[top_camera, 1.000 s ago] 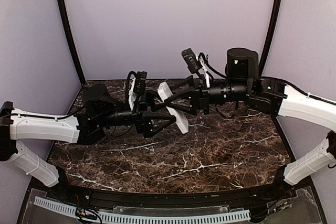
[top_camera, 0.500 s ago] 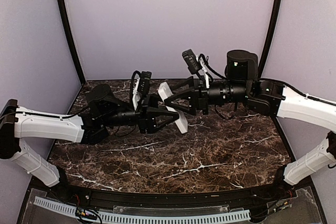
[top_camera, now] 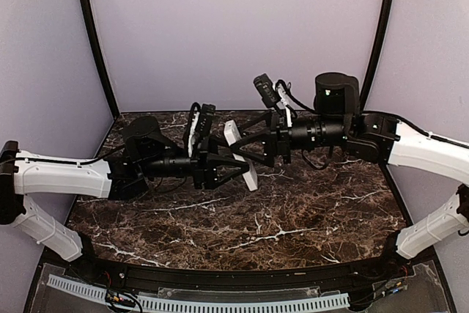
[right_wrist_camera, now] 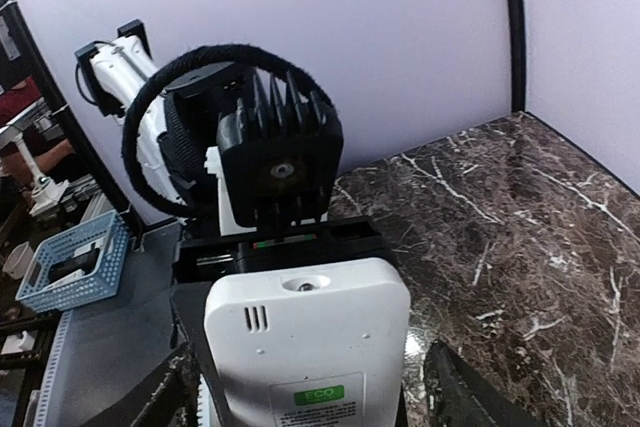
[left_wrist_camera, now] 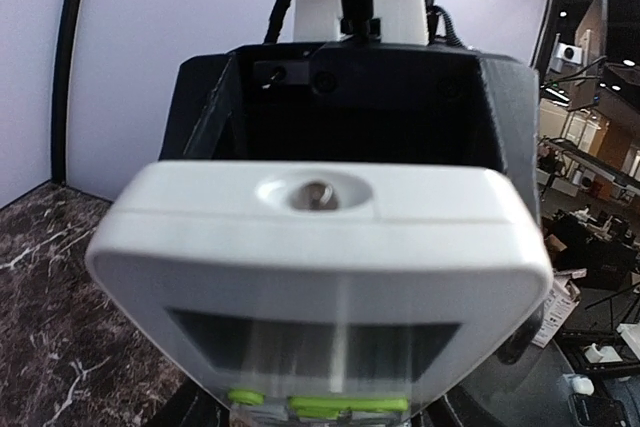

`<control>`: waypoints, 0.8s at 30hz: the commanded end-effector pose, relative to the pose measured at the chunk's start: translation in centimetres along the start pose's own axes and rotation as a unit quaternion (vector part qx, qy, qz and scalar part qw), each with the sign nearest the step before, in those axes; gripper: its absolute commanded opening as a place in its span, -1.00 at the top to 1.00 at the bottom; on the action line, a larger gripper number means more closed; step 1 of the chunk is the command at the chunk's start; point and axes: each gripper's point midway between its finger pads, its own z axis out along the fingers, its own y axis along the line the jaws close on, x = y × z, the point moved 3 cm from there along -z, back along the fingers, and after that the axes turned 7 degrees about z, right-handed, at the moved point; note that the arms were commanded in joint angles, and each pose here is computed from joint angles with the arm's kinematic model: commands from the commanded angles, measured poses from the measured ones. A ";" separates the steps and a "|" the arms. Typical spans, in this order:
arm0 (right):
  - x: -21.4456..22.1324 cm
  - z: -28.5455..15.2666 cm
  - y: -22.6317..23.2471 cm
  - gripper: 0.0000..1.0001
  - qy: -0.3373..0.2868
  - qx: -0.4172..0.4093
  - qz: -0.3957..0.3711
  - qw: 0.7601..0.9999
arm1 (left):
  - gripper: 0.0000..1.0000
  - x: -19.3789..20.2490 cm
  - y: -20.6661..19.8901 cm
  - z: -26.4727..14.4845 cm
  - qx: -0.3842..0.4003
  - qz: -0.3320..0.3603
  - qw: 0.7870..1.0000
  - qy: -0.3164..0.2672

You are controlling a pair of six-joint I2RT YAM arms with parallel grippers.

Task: Load the batteries into the remote control
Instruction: Pass from the right arm to the left, then place the remote control at the center of the board.

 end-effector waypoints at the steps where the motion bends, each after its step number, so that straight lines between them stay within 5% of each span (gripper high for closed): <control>1: -0.9 -2.3 -1.4 -0.59 -0.008 0.087 0.011 0.996 | 1.00 1.2 2.3 -1.2 -0.100 0.001 0.991 0.089; 6: -0.1 -4.6 -3.2 -0.75 -0.001 0.173 0.033 0.984 | 1.00 6.7 5.0 -4.2 -0.216 -0.043 0.937 0.271; 14: 1.8 -6.5 -4.5 -0.77 0.025 0.236 0.051 0.970 | 1.00 15.7 6.4 -8.4 -0.266 -0.093 0.792 0.542; 21: 2.8 -6.5 -4.7 -0.76 0.040 0.238 0.061 0.969 | 0.99 19.9 6.8 -8.5 -0.229 -0.120 0.719 0.645; 24: 3.3 -6.5 -4.7 -0.77 0.051 0.238 0.066 0.968 | 0.82 21.6 7.0 -9.2 -0.222 -0.122 0.680 0.688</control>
